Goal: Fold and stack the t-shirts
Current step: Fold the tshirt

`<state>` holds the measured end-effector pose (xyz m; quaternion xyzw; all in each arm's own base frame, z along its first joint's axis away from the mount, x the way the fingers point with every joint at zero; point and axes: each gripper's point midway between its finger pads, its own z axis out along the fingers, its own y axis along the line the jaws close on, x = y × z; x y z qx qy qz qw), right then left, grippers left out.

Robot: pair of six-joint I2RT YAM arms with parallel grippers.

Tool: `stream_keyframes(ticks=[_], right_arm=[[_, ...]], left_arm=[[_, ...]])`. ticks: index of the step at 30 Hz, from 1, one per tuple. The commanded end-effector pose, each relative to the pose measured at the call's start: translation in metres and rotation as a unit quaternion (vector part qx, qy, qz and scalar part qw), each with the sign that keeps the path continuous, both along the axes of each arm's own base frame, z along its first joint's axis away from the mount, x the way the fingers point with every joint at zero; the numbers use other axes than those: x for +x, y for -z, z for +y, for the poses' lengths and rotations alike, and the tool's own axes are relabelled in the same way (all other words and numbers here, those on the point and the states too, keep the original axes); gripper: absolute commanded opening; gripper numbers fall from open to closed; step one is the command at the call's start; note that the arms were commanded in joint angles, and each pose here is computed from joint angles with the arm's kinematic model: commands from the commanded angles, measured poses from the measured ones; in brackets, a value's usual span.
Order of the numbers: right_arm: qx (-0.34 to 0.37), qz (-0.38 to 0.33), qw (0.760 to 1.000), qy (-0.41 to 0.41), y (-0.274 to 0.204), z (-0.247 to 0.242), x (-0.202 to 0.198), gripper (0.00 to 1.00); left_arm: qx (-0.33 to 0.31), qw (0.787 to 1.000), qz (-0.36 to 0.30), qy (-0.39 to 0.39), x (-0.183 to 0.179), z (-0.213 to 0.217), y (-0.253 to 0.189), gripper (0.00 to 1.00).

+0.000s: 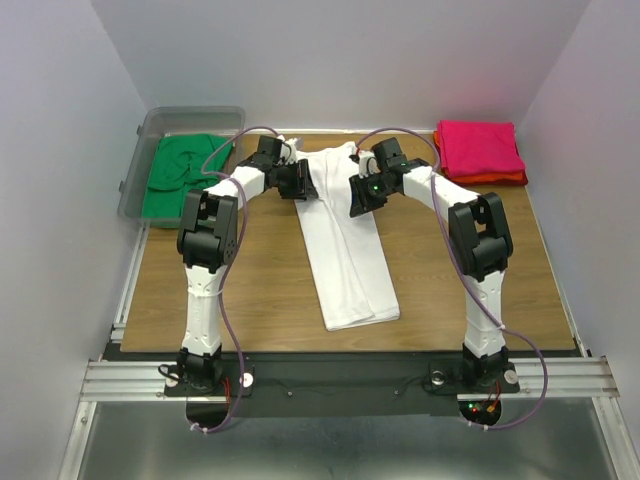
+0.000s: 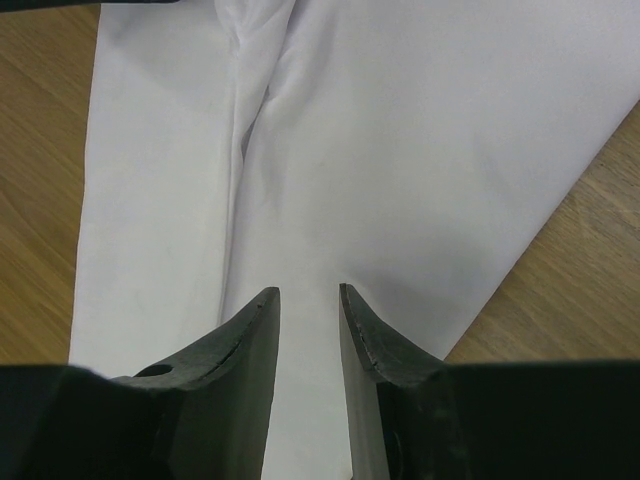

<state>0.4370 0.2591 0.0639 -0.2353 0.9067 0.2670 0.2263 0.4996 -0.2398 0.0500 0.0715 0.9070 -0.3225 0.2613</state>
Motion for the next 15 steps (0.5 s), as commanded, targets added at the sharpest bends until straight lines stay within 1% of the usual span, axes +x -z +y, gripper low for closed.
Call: stream_keyframes(ticks=[1, 8, 15], right_arm=[[0.007, -0.021, 1.000, -0.006, -0.006, 0.007, 0.003, 0.36], [0.009, -0.014, 1.000, -0.010, -0.003, 0.007, -0.001, 0.36], [0.008, -0.013, 1.000, -0.010, -0.002, 0.006, -0.002, 0.36]], left_arm=[[-0.041, 0.998, -0.047, 0.011, 0.017, -0.015, -0.040, 0.55], [-0.056, 0.997, -0.058, 0.010, 0.018, -0.018, -0.048, 0.54], [-0.061, 0.997, -0.037, 0.006, 0.020, -0.022, -0.034, 0.53]])
